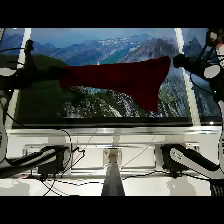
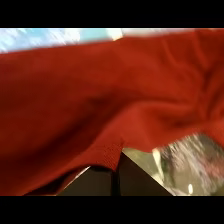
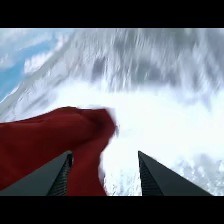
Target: Fold the clothes and pants, and hang the long-sleeved shirts on hangers.
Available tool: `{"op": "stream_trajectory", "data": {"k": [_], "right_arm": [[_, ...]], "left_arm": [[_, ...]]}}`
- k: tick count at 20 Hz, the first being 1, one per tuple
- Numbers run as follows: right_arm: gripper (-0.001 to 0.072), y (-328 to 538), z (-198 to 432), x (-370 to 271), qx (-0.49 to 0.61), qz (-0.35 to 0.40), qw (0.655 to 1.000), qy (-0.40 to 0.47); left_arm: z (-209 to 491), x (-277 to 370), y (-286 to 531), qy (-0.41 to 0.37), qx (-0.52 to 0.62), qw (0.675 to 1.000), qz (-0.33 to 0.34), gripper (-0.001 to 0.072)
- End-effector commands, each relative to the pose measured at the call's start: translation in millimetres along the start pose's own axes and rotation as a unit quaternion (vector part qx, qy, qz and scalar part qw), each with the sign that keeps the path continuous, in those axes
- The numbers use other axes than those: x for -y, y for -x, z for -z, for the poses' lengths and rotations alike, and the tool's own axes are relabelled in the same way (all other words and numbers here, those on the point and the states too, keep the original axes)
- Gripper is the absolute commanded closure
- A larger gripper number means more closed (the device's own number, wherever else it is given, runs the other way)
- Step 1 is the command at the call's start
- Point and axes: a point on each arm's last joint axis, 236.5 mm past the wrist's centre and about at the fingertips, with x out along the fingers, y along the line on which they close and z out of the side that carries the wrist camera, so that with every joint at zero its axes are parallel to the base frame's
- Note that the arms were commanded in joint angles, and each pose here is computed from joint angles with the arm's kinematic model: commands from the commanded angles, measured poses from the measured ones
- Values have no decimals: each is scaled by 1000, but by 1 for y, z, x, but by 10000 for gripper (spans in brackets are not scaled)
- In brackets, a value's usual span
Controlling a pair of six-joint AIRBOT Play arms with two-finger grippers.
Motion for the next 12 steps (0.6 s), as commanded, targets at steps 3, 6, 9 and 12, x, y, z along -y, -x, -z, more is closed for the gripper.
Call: {"op": "stream_trajectory", "data": {"k": [3,6,9,12], "right_arm": [[262,-4,58,52,-123,29,990,-61],[263,-8,131,44,-261,-30,963,-65],[263,-28,162,2,-305,-137,937,-104],[263,-50,178,3,-316,-142,928,-136]], "left_arm": [[33,22,-21,-50,-70,996,12,694],[38,32,-27,-62,-81,995,19,693],[39,34,-28,-64,-83,994,21,694],[39,34,-28,-64,-83,994,21,693]]}}
